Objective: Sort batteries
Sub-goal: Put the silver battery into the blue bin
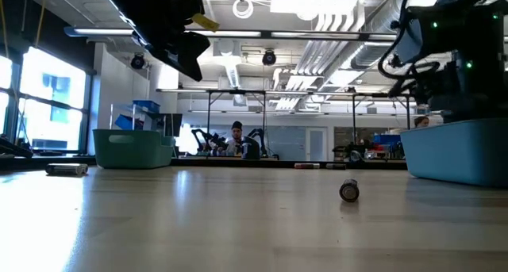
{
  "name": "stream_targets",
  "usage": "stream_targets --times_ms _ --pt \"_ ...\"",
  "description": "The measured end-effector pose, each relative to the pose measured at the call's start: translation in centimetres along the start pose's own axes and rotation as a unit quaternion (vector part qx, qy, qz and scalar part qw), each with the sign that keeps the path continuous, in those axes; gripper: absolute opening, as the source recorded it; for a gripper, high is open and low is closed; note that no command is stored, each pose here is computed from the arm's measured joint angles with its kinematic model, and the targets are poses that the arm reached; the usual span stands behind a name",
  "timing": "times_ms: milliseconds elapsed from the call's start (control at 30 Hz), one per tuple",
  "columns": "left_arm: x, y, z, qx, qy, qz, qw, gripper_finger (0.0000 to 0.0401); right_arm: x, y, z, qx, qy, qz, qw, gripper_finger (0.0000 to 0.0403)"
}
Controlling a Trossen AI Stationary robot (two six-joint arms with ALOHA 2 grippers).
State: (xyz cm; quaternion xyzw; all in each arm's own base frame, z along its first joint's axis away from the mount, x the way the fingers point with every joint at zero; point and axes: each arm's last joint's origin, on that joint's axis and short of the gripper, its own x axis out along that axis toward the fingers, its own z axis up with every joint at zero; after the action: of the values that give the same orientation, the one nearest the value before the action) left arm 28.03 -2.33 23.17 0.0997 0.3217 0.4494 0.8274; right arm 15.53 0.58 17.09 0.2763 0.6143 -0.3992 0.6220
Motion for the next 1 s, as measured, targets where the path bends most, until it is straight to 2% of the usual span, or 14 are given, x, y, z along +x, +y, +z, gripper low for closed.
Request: stream_targets --times_ms 100,200,267,333,400,433,533,600,700,767,833,1000 --pt "0.0 0.0 0.0 0.000 0.000 0.000 1.000 0.0170 -2.2 0.3 0.5 -0.021 -0.040 -0.016 0.999 0.0154" --pt "0.0 0.0 0.0 -0.001 0.000 0.000 1.000 0.0170 -4.7 1.4 1.0 -0.075 -0.102 0.003 0.992 0.0155" --pt "0.0 0.0 0.0 -0.006 0.000 -0.001 1.000 0.0170 -6.4 2.5 1.4 -0.122 -0.156 0.036 0.980 0.0155" --pt "0.0 0.0 0.0 -0.008 0.000 0.000 1.000 0.0170 -7.6 4.0 1.6 -0.186 -0.213 0.082 0.956 0.0155" --pt "0.0 0.0 0.0 -0.008 0.000 -0.001 1.000 0.0170 -8.3 5.6 1.7 -0.289 -0.257 0.134 0.912 0.0155" --pt "0.0 0.0 0.0 -0.008 0.001 -0.001 1.000 0.0170 -8.4 6.5 1.8 -0.341 -0.281 0.157 0.883 0.0155" --pt "-0.2 -0.2 -0.1 -0.006 0.000 -0.008 1.000 0.0170 -7.9 8.9 2.1 -0.484 -0.340 0.218 0.776 0.0156" --pt "-0.5 -0.3 -0.1 -0.003 -0.002 -0.012 1.000 0.0170 -6.9 10.4 2.1 -0.535 -0.361 0.262 0.717 0.0156" --pt "-0.8 -0.5 -0.2 0.001 -0.005 -0.018 1.000 0.0170 -5.0 12.3 2.0 -0.596 -0.367 0.309 0.644 0.0156" --pt "-1.0 -0.6 -0.3 0.003 -0.006 -0.020 1.000 0.0170 -3.4 13.3 1.9 -0.633 -0.352 0.321 0.610 0.0156" --pt "-1.1 -0.7 -0.3 0.005 -0.007 -0.022 1.000 0.0170 -1.9 14.3 1.9 -0.658 -0.337 0.328 0.587 0.0156" --pt "-1.1 -0.7 -0.3 0.005 -0.007 -0.022 1.000 0.0170 1.7 16.0 2.2 -0.696 -0.319 0.310 0.564 0.0156"
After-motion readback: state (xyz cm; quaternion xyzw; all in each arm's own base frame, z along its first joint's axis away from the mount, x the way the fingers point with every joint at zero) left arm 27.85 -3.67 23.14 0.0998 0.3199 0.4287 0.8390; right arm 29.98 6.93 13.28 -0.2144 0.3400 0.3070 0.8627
